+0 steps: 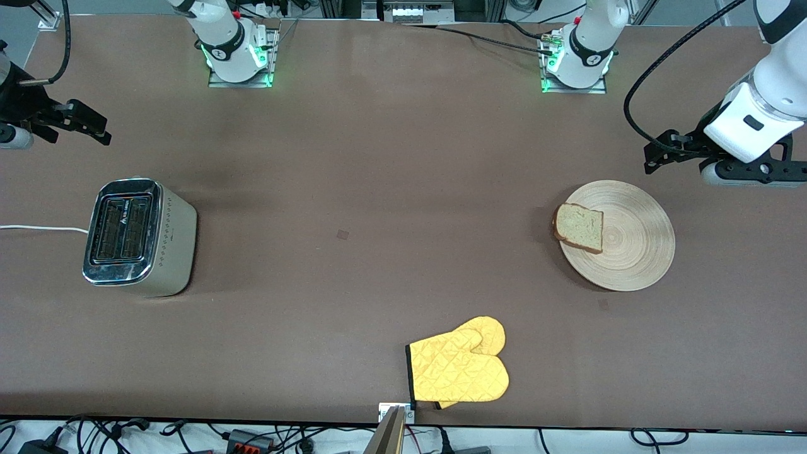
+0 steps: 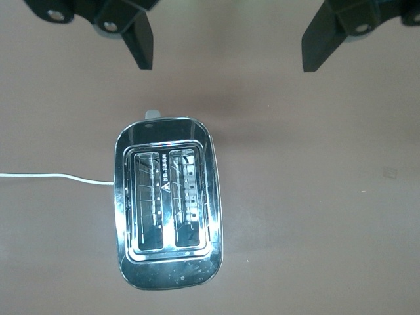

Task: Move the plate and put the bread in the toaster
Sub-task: 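Lower the left gripper toward the rim of the wooden plate, then close the left gripper on the wooden plate rim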

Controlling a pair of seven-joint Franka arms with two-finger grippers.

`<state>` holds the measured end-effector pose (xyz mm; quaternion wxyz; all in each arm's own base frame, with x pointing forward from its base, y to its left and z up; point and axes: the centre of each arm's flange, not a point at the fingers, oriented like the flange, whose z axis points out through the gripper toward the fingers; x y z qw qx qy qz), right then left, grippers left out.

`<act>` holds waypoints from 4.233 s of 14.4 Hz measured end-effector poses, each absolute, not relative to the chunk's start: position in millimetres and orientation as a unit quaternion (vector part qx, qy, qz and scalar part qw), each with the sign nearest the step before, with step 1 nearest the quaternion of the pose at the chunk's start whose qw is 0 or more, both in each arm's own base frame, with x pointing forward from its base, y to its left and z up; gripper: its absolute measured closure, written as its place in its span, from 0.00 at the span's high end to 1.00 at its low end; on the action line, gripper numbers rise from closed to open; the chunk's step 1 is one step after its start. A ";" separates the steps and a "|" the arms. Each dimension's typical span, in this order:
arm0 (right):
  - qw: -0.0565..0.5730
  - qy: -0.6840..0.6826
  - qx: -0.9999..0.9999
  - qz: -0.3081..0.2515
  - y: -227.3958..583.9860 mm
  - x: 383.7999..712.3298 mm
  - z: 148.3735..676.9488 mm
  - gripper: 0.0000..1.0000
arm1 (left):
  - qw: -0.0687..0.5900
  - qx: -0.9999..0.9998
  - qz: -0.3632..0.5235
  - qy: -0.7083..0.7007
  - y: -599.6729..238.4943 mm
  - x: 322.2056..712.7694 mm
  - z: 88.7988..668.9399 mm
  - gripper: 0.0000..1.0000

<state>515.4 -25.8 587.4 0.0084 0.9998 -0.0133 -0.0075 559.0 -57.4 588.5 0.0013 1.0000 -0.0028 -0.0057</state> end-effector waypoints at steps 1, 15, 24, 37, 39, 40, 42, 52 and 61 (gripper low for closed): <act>0.008 -0.013 1.000 -0.008 -25.7 515.4 587.4 1.00 | 0.001 1.000 -0.006 -0.003 -57.4 559.0 588.5 1.00; 0.008 -0.013 1.000 -0.008 -25.4 515.4 587.3 1.00 | 0.006 0.999 -0.039 0.015 -38.1 573.6 565.3 1.00; 0.008 -0.012 1.000 -0.008 -24.3 515.4 587.2 1.00 | 0.017 0.992 -0.094 0.078 43.8 599.7 514.0 1.00; 0.008 -0.008 1.000 -0.008 -19.9 515.6 586.6 1.00 | 0.324 0.942 -0.086 0.021 266.8 581.7 337.7 1.00; 0.008 -0.008 1.000 -0.009 -20.0 515.6 586.5 1.00 | 0.368 0.927 -0.070 0.017 296.8 567.5 299.2 1.00; 0.008 -0.008 1.000 -0.009 -20.0 515.6 586.5 1.00 | 0.390 0.919 -0.061 0.014 309.8 559.7 277.9 1.00; 0.008 -0.008 1.000 -0.009 -20.0 515.6 586.4 1.00 | 0.428 0.902 -0.052 0.014 323.8 547.0 232.8 1.00; 0.008 -0.008 1.000 -0.013 -20.1 517.6 582.1 1.00 | 0.486 0.871 -0.050 0.043 306.3 531.8 128.4 1.00; 0.008 -0.008 1.000 -0.014 -20.1 517.5 581.9 1.00 | 0.478 0.875 -0.046 0.053 298.7 528.6 115.7 0.23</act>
